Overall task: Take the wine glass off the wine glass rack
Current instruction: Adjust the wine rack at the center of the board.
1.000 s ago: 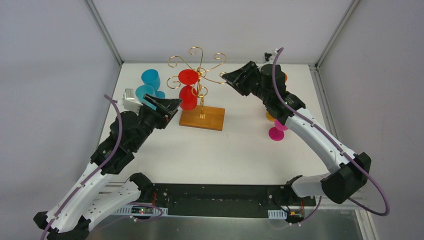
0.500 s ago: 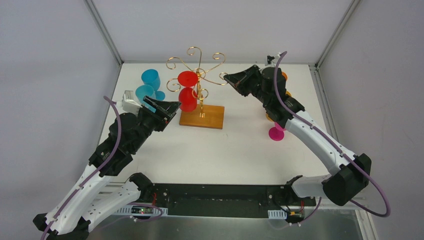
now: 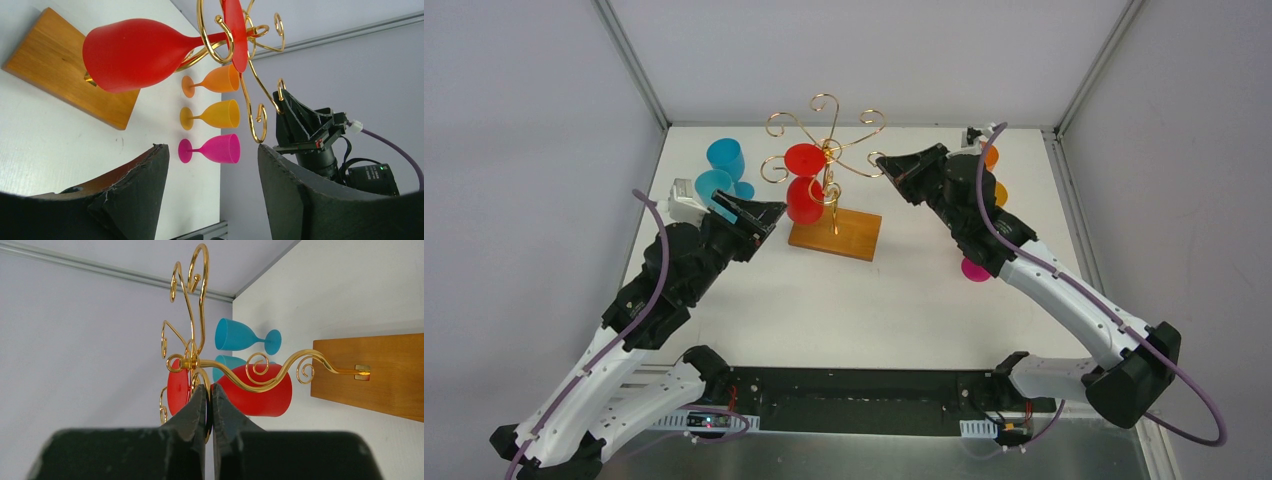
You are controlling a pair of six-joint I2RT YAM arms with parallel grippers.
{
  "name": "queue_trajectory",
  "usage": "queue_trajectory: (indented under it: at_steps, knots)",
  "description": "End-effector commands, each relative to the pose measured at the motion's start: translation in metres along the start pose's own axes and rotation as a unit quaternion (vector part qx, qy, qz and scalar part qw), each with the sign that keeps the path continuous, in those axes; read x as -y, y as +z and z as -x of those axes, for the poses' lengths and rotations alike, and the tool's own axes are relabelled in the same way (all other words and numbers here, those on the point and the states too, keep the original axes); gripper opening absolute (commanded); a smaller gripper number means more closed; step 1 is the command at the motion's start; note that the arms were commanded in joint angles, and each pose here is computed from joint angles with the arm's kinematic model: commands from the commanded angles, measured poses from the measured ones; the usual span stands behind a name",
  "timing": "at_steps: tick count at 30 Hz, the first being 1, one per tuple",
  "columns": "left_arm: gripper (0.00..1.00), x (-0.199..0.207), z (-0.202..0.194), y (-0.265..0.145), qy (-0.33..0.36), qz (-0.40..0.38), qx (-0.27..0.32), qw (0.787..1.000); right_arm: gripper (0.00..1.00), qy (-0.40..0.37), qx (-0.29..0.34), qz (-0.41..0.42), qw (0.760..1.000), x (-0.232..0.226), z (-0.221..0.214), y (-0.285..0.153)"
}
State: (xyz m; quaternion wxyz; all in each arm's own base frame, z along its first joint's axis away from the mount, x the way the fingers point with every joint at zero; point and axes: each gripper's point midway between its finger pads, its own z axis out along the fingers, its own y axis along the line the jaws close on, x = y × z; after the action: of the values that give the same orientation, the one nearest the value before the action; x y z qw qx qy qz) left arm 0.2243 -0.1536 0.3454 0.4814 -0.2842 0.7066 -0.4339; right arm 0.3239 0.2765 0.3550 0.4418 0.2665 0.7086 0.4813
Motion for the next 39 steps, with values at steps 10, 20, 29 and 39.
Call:
queue_trajectory:
  at_steps: [10,20,29,39]
  knots:
    - [0.66,0.004,0.021,0.018,-0.027,0.004,0.006,1.000,0.00,0.075,0.190,0.044,0.978,-0.045,0.073,-0.034]
    - [0.59,0.002,0.018,0.049,-0.084,-0.009,-0.035,0.996,0.00,0.111,0.205,0.037,0.972,-0.049,0.069,-0.038]
    - [0.57,-0.005,0.023,0.061,-0.074,0.000,-0.036,0.997,0.00,0.128,0.207,0.039,0.969,-0.056,0.051,-0.046]
    - [0.44,-0.008,0.044,0.077,-0.088,0.002,-0.031,0.996,0.00,0.130,0.204,0.041,0.969,-0.051,0.040,-0.056]
